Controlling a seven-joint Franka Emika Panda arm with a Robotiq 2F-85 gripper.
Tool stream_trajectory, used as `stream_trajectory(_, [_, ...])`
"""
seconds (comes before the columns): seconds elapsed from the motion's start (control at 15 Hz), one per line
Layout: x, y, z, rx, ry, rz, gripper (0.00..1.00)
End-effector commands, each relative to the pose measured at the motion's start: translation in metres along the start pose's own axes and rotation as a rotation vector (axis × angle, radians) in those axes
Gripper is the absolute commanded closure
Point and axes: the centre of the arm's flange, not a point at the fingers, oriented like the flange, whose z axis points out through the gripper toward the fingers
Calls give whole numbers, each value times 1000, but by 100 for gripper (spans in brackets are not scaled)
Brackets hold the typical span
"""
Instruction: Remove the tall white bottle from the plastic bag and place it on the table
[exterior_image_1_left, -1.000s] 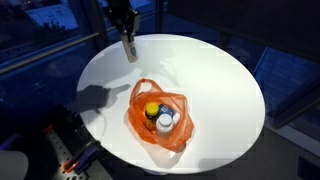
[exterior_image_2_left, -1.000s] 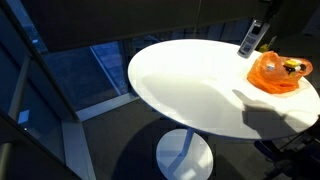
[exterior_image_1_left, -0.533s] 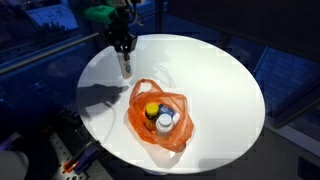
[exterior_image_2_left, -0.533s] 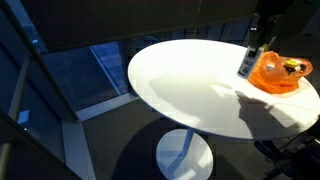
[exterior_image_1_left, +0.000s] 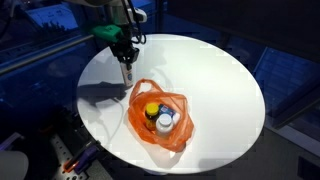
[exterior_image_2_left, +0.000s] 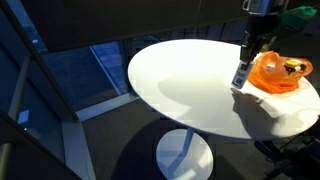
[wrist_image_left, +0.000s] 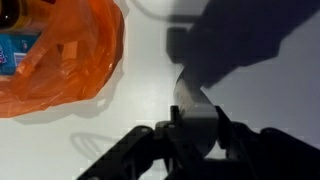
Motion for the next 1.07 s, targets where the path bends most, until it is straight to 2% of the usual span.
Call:
stream_trajectory(0.0, [4,2,6,-2,32,22,89])
stream_trajectory(0.2, [5,4,12,-1,32,24,89])
stream_trajectory(0.27, [5,5,11,-1,31,23,83])
stream_trajectory(0.33, [4,6,10,0,29,23,52])
stream_trajectory(0.4, [3,8,4,5,30,21,39])
stream_trajectory(0.73, [-5,14,-50,-25,69,32,1])
stream_trajectory(0.87, [-7,20,-73,-61,75,52,0])
stream_trajectory(1.0, [-11,29,-93,-100,40,72,0])
